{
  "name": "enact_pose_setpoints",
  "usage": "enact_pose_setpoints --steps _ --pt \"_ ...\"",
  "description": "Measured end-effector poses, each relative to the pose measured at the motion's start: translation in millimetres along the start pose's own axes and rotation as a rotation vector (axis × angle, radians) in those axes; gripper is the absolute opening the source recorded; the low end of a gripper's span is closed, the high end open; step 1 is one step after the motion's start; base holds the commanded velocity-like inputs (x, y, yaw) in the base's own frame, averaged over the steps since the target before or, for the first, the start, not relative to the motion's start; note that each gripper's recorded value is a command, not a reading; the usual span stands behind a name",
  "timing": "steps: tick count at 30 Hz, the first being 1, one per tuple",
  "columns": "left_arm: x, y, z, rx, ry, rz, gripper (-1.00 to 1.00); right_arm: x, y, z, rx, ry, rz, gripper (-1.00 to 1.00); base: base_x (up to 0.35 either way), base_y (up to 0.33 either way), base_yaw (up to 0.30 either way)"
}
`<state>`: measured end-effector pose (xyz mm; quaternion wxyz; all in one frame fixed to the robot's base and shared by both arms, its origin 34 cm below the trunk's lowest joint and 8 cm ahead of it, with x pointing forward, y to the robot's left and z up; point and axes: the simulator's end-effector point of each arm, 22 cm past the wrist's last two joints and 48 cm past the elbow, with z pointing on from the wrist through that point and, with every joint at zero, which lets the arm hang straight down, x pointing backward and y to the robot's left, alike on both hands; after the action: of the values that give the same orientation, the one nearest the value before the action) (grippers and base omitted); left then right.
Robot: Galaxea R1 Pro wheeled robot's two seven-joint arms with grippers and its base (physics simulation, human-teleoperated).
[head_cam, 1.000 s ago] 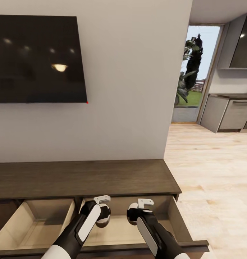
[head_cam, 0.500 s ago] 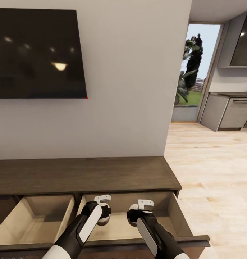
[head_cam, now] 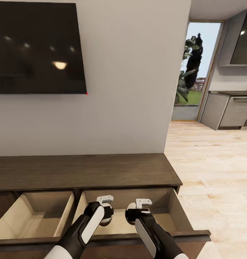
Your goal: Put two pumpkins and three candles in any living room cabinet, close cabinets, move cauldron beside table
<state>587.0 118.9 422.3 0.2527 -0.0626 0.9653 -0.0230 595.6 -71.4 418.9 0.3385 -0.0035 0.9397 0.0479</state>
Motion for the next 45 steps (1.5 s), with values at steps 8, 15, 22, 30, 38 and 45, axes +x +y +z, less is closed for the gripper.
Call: enact_pose_setpoints --steps 8,15,22,30,38,45 --pt "12.8 2.4 13.4 0.000 0.000 0.001 -1.00 15.5 -0.9 10.7 0.000 0.000 -0.003 -1.00 0.000 0.000 0.000" --pt "23.6 4.4 25.0 -0.002 0.011 0.001 -1.00 28.6 -2.2 20.2 0.001 0.012 -0.002 -1.00 0.000 0.000 0.000" --pt "24.2 2.5 24.9 0.006 0.014 -0.005 -1.00 28.3 -2.2 20.1 0.001 0.011 -0.003 -1.00 0.000 0.000 0.000" --pt "24.3 2.1 24.8 0.007 0.014 -0.004 -1.00 28.3 -2.2 20.0 0.001 0.011 -0.003 -1.00 0.104 0.000 0.000" --pt "24.2 2.3 24.9 0.008 0.014 -0.005 -1.00 28.3 -2.1 20.1 0.001 0.011 -0.003 -1.00 0.054 0.000 0.000" --pt "23.9 3.3 25.1 0.005 0.013 -0.003 -1.00 28.3 -2.1 20.1 0.001 0.011 -0.003 -1.00 0.030 0.000 0.000"
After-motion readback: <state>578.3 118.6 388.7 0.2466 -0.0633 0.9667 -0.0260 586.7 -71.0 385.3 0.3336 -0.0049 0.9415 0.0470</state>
